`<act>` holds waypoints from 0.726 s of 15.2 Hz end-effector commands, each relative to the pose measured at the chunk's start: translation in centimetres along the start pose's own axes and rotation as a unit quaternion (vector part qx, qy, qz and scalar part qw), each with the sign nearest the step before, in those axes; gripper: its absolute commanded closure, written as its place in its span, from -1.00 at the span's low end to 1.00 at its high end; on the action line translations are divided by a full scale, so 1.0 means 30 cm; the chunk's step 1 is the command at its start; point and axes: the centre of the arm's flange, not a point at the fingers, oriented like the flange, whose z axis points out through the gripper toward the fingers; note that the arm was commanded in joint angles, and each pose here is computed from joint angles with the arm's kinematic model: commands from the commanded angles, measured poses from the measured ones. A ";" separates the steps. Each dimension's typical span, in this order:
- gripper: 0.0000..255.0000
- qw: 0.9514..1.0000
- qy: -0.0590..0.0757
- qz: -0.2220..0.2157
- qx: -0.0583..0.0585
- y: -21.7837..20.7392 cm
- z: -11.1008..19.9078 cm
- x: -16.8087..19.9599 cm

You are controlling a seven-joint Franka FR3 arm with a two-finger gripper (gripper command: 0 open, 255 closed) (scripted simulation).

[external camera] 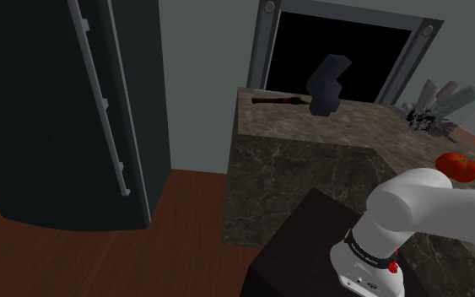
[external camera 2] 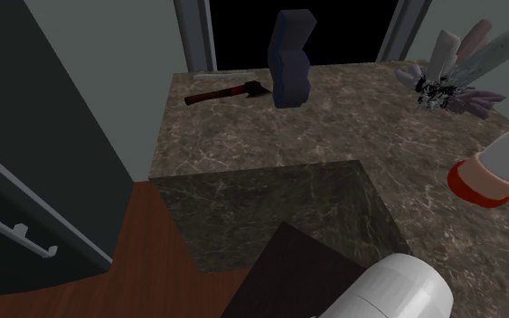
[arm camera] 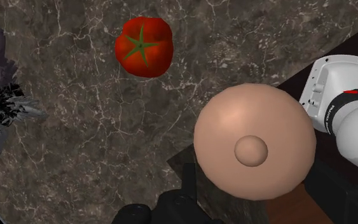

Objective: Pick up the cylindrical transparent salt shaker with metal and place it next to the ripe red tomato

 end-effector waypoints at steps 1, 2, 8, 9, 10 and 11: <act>1.00 1.000 0.000 0.000 0.000 -0.005 0.035 0.000; 1.00 1.000 0.000 0.000 0.000 -0.008 0.052 -0.001; 1.00 1.000 0.000 0.000 0.000 -0.024 0.156 -0.002; 1.00 1.000 0.000 0.000 0.000 -0.027 0.174 -0.002; 1.00 1.000 0.000 0.000 0.000 -0.030 0.191 -0.003; 1.00 1.000 0.000 0.000 0.000 -0.032 0.209 -0.003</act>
